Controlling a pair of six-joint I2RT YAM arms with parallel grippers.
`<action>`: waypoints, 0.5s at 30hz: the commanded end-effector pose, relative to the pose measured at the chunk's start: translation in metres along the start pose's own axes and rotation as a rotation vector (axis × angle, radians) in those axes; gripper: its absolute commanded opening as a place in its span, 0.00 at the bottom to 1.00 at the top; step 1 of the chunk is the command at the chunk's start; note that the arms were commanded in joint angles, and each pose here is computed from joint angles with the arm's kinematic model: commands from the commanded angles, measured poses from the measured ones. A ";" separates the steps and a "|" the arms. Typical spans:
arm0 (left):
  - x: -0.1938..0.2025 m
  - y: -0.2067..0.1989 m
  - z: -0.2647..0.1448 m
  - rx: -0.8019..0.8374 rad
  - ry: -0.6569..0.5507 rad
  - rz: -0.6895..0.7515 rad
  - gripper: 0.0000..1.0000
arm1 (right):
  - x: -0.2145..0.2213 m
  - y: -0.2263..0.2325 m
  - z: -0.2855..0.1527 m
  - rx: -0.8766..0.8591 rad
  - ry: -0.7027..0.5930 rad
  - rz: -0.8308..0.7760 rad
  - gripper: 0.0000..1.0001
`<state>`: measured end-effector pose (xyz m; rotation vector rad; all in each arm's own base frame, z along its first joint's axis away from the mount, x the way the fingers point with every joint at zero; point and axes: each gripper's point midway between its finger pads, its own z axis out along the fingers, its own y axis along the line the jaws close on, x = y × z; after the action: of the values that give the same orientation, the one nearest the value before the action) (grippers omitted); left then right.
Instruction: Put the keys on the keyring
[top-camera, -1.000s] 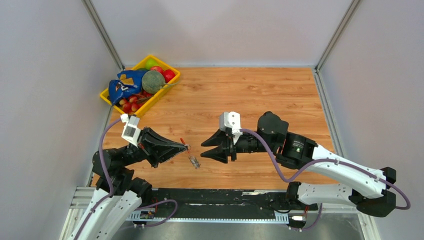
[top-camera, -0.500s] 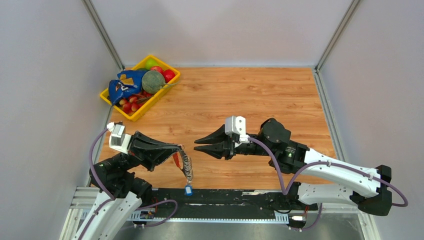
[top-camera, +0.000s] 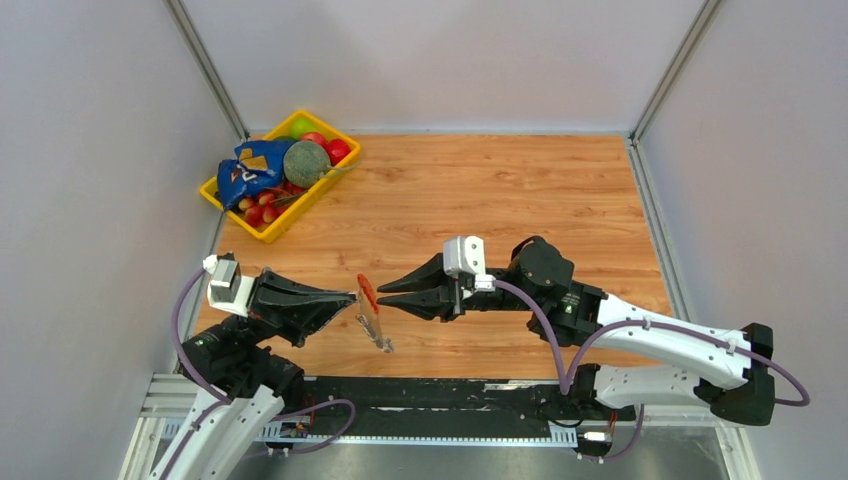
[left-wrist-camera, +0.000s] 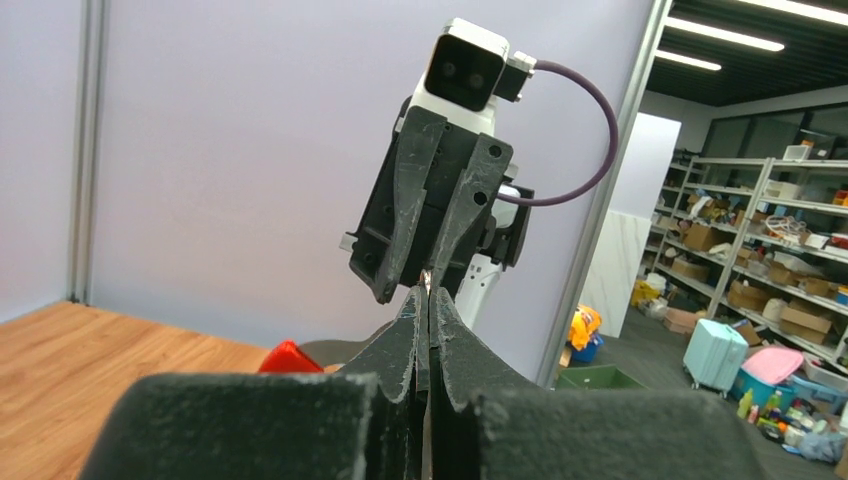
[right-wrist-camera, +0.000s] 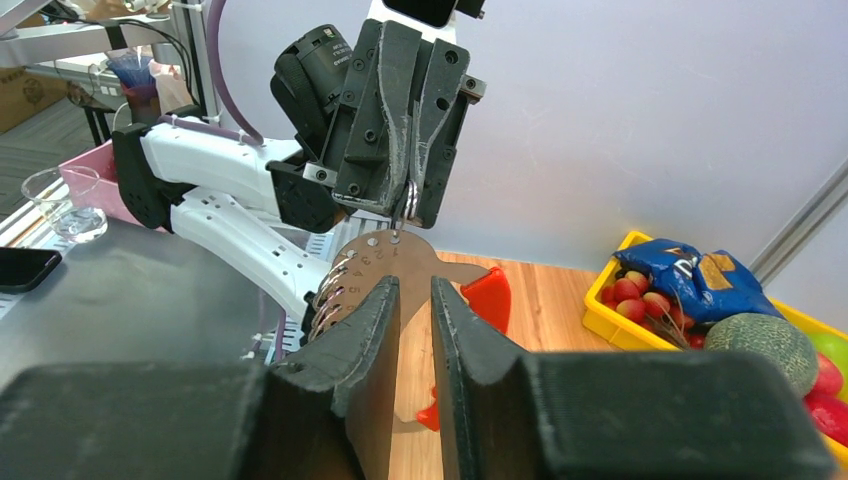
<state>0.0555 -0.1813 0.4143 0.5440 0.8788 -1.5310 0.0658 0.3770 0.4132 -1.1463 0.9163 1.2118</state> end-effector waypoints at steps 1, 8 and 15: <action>-0.019 -0.013 -0.001 0.037 -0.100 0.071 0.00 | -0.037 0.007 0.010 -0.045 -0.099 -0.036 0.23; -0.020 -0.013 -0.002 0.043 -0.115 0.079 0.00 | -0.039 0.010 0.021 -0.069 -0.104 -0.039 0.22; -0.020 -0.015 -0.003 0.060 -0.126 0.082 0.00 | -0.040 0.010 0.033 -0.081 -0.105 -0.048 0.22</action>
<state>0.0516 -0.1726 0.4225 0.5139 0.7824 -1.5083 0.0560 0.4004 0.4260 -1.1749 0.8697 1.2520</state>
